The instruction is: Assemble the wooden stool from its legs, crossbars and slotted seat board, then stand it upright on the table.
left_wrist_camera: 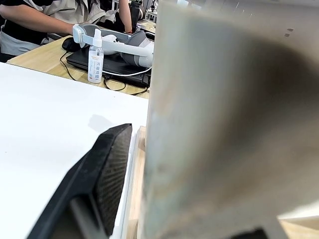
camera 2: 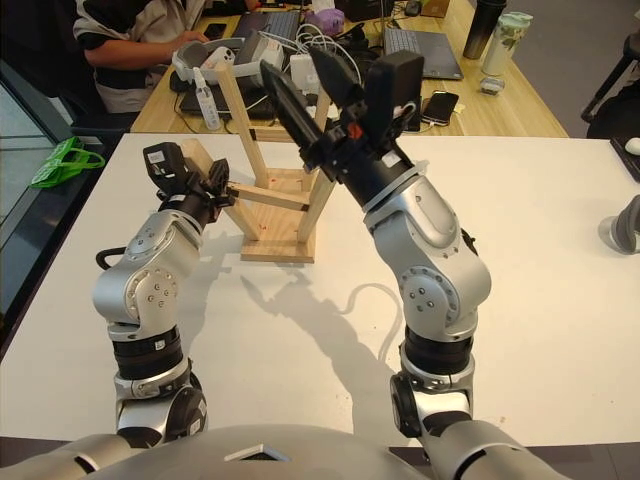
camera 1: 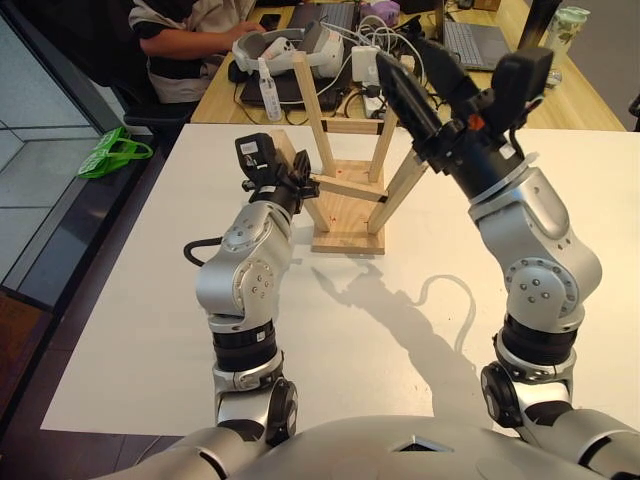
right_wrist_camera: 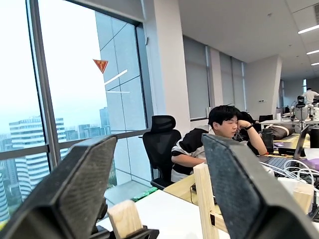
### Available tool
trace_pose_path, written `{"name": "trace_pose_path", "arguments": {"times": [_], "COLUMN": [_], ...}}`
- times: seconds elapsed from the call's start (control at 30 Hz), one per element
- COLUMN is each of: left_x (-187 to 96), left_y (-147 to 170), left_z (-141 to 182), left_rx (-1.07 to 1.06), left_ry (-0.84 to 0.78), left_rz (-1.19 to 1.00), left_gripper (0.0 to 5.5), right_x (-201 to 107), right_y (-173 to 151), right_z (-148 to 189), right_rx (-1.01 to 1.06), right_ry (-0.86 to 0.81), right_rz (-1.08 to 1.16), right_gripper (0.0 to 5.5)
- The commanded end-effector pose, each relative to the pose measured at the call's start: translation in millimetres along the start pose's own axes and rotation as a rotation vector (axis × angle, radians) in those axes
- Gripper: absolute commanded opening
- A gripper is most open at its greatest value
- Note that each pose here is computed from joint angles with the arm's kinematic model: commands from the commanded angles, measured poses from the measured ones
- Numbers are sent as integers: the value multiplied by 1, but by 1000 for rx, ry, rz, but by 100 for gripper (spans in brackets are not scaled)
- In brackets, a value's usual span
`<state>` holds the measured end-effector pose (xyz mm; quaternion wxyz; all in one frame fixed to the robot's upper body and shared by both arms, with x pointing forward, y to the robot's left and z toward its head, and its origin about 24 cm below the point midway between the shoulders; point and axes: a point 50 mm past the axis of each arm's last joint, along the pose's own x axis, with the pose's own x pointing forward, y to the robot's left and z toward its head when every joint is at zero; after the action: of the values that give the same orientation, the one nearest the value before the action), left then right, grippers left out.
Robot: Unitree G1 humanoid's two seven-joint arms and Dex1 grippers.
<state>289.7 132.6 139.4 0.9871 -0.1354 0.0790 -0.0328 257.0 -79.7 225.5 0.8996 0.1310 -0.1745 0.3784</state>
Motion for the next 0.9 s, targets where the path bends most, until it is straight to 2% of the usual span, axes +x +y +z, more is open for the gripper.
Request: {"name": "trace_pose_path", "arguments": {"times": [0.03, 0.3, 0.57, 0.7, 0.9], "left_x": [-2, -4, -9, -6, -1], "left_y": [-3, -14, -14, -6, -6], "left_z": [8, 21, 58, 54, 38], "left_rx": [13, -33, -61, -9, 59], "left_ry": [-54, -106, -246, -204, -110], "left_rz": [-18, -72, -85, -57, -49], "left_gripper": [228, 344, 344, 344, 344], "right_x": [-3, 1, 6, 10, 23], "right_y": [-6, -1, 5, 3, 2], "right_z": [-16, -36, -51, -72, -95], "right_rx": [-37, -22, -18, -136, -219], "right_ry": [88, 148, 212, 390, 499], "right_rz": [-45, -62, 21, 169, 200], "right_gripper": [316, 316, 316, 316, 316]}}
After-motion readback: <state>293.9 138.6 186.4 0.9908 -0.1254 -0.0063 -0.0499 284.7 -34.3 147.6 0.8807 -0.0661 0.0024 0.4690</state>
